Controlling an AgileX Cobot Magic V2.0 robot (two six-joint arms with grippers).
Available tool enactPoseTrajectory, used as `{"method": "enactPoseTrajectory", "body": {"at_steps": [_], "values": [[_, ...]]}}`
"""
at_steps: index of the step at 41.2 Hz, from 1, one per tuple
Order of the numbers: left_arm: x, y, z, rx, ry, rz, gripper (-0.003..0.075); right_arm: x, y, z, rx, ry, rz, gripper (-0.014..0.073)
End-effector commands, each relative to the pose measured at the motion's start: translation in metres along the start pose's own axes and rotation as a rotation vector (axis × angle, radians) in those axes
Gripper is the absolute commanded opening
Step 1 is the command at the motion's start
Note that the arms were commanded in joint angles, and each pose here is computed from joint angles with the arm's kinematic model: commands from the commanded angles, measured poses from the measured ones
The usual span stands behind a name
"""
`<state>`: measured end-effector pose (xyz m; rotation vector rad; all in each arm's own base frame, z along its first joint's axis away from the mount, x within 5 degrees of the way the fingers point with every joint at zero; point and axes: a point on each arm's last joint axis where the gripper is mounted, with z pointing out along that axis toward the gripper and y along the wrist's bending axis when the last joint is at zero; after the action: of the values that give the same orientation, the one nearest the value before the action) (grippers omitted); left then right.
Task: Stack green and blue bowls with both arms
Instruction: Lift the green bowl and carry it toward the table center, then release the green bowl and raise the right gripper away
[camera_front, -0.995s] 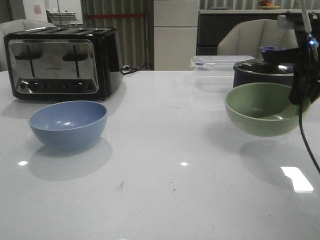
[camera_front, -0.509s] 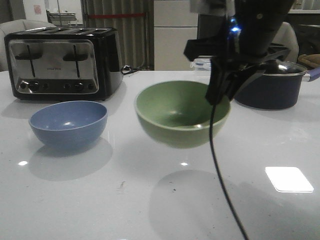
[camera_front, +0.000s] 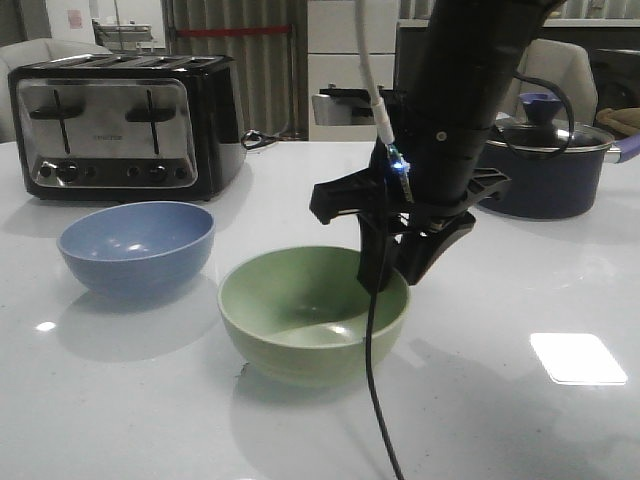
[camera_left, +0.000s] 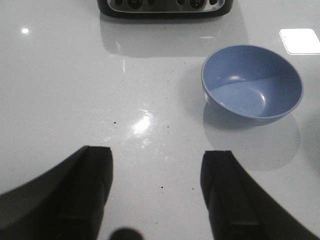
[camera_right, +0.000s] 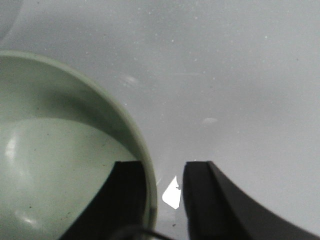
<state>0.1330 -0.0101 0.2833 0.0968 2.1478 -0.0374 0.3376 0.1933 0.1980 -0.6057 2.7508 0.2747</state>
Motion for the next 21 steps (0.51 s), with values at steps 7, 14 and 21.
{"method": "enactPoseTrajectory", "body": {"at_steps": [7,14,21], "values": [[-0.017,0.0,-0.005,0.0,-0.099,-0.016,0.0456,-0.01,0.007,-0.079,0.002,-0.247,-0.077,0.0444],[-0.017,0.0,-0.005,0.0,-0.099,-0.016,0.0456,0.017,0.009,-0.126,0.009,-0.375,-0.138,0.0444],[-0.017,0.0,-0.005,0.001,-0.101,-0.018,0.0456,0.064,0.008,-0.164,0.015,-0.485,-0.16,0.0444]]}}
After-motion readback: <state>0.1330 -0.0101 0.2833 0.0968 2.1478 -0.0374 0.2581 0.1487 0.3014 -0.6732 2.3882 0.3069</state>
